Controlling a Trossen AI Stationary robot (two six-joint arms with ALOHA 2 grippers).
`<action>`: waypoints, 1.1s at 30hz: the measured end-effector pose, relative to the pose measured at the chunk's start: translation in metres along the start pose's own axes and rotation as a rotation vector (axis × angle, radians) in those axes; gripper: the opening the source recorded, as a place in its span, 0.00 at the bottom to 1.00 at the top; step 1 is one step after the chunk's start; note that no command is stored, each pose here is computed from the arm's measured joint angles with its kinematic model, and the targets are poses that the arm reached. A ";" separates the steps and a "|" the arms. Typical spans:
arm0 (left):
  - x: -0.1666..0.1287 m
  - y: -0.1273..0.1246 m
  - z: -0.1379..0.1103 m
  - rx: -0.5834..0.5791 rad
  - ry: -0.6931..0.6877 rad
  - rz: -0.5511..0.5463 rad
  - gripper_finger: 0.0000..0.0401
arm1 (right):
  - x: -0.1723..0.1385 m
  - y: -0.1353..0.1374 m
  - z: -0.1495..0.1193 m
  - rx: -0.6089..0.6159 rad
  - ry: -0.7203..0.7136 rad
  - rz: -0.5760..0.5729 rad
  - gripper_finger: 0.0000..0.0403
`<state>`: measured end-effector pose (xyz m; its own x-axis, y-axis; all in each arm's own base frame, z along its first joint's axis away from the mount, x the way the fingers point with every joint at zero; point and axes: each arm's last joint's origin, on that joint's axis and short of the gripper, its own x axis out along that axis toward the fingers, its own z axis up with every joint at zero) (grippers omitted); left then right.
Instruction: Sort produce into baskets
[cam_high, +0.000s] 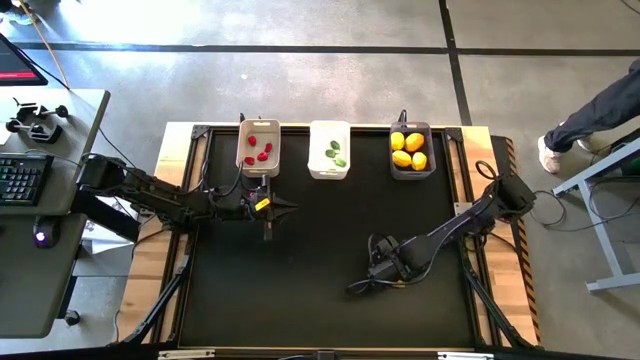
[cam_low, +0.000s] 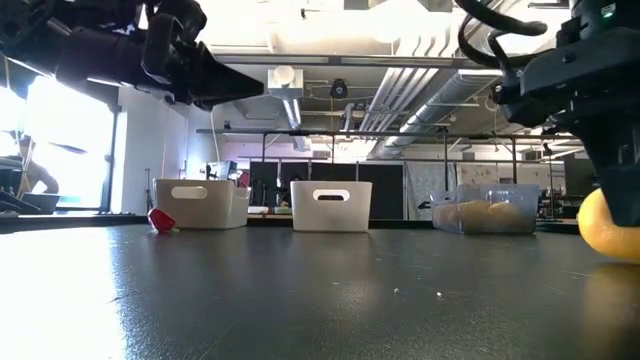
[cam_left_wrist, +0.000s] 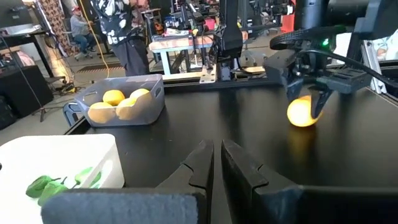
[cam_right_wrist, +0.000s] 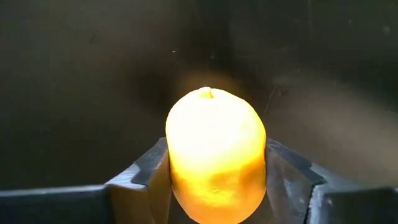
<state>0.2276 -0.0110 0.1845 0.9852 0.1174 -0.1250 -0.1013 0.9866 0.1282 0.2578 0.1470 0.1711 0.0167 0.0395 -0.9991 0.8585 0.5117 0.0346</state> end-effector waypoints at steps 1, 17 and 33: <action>0.000 0.000 0.000 -0.001 -0.001 -0.001 0.04 | 0.000 0.000 0.001 -0.020 -0.002 0.000 0.45; -0.015 -0.004 0.014 -0.054 -0.104 -0.031 0.04 | -0.128 -0.050 0.111 -0.294 -0.389 -0.378 0.45; -0.025 -0.002 0.016 -0.048 -0.057 -0.039 0.04 | -0.078 -0.169 0.241 -0.400 -0.266 -0.473 0.45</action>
<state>0.2058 -0.0178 0.2032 0.9946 0.0738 -0.0725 -0.0682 0.9947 0.0773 0.2348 -0.1490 0.2369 -0.1448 -0.4534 -0.8794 0.5493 0.7024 -0.4526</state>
